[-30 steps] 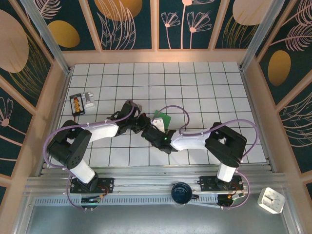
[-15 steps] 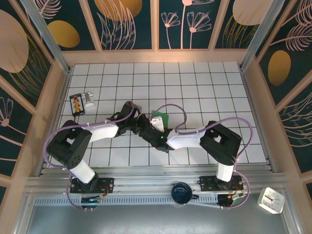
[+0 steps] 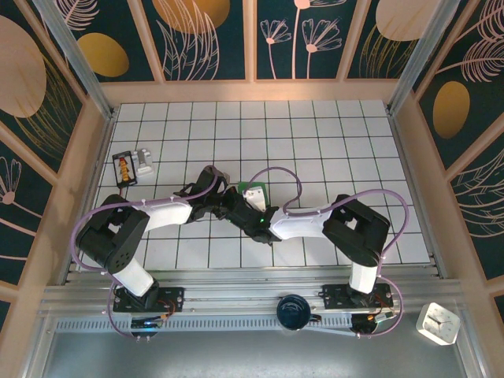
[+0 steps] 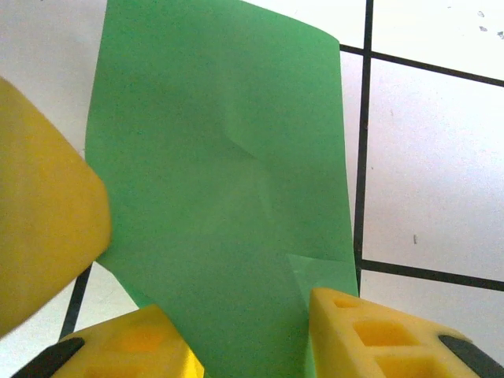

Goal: Fold a paper plane with a square sheet of paper (pick it up from the middle)
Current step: Fourth fold the wing at the center of the table.

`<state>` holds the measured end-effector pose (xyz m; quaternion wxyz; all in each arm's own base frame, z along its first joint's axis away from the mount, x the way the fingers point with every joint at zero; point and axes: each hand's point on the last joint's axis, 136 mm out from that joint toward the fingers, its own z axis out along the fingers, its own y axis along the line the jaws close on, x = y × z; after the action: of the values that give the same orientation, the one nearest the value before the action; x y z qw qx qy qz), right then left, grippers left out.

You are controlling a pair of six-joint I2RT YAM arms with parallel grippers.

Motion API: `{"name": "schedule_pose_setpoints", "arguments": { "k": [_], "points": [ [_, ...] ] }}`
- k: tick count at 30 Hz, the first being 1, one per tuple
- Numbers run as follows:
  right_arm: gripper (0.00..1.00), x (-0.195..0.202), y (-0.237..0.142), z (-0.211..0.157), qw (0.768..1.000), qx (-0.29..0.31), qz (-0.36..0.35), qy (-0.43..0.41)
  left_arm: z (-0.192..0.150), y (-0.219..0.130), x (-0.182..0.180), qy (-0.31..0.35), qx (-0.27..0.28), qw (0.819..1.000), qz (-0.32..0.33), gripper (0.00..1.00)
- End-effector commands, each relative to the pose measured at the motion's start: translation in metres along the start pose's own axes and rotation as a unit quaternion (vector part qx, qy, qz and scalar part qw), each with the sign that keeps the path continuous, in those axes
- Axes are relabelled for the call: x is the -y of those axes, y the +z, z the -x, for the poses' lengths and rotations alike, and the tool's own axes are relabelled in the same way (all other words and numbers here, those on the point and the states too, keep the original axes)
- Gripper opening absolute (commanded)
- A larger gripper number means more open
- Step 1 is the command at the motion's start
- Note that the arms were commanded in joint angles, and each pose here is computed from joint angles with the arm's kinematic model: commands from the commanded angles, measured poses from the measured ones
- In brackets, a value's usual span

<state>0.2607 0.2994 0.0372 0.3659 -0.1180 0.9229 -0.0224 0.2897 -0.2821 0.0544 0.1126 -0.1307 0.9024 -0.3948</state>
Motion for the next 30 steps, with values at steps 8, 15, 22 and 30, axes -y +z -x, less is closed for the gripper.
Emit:
{"name": "schedule_pose_setpoints", "arguments": {
  "k": [8, 15, 22, 30],
  "points": [
    [0.30, 0.0077, 0.0030, 0.0103, 1.000, 0.011, -0.025, -0.005, -0.0088, -0.0007, 0.0103, -0.019, -0.010, 1.000, -0.021, 0.00],
    [0.25, 0.0097, 0.0044, 0.0078, 1.000, 0.009, -0.028, -0.007, -0.0097, 0.0001, 0.0102, -0.018, -0.010, 1.000, -0.020, 0.00],
    [0.19, 0.0123, 0.0059, 0.0067, 0.999, 0.009, -0.031, -0.007, -0.0100, -0.0003, 0.0105, -0.019, -0.009, 1.000, -0.021, 0.00],
    [0.12, 0.0157, 0.0068, 0.0065, 0.999, 0.010, -0.034, -0.008, -0.0096, -0.0012, 0.0103, -0.016, -0.006, 1.000, -0.019, 0.00]
  ]
}}
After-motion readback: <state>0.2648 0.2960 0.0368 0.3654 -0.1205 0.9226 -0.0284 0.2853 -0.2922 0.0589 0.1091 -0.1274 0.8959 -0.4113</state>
